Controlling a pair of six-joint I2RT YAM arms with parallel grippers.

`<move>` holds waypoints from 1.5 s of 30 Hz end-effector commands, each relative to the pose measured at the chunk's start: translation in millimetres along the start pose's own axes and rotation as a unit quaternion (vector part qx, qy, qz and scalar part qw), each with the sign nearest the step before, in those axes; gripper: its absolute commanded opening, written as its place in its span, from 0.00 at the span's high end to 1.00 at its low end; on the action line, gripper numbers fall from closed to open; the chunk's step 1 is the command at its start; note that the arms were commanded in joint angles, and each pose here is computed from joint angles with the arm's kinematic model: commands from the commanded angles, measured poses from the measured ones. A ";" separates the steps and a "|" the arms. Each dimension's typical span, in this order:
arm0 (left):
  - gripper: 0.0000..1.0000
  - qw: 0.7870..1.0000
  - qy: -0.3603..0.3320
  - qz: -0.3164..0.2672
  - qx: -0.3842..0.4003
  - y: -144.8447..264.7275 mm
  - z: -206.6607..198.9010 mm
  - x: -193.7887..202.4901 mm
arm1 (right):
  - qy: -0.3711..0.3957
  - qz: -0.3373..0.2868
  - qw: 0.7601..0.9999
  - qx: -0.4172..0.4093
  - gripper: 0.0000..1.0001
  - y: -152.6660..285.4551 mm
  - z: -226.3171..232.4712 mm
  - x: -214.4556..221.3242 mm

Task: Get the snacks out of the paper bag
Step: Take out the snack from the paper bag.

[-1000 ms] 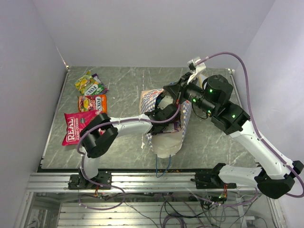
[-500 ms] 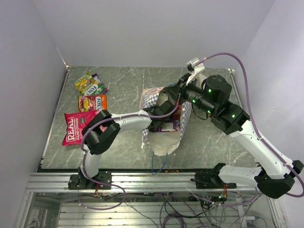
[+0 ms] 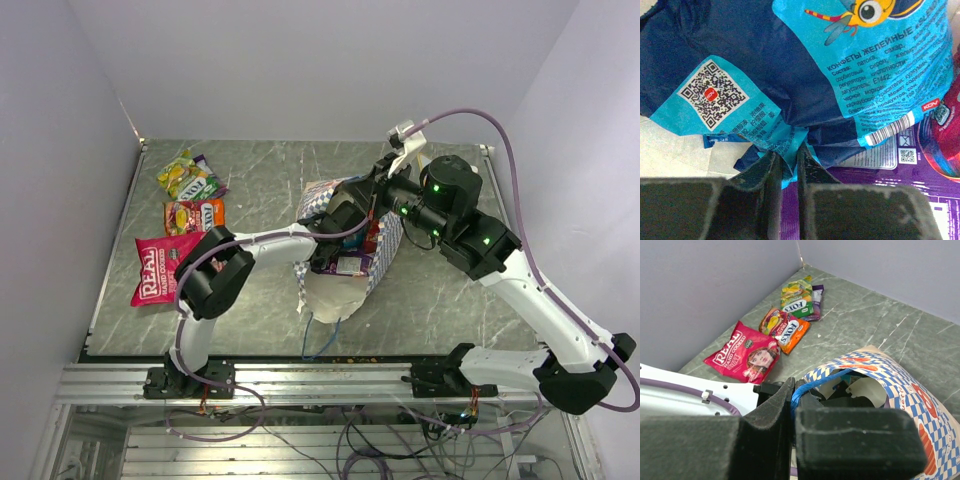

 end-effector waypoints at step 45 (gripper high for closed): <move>0.93 0.959 0.094 -0.100 0.248 219.7 24.2 -131.1 | 0.116 -0.085 0.982 0.118 1.00 0.3 -37.7 -70.0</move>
Point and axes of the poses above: each gripper's point midway between its finger pads, its own y axis back along the fingers, its own z axis along the line the jaws close on, x = y × z, the point moved 1 cm from there along y, back along the fingers, and after that the axes turned 2 degrees about y, right-handed, at the moved point
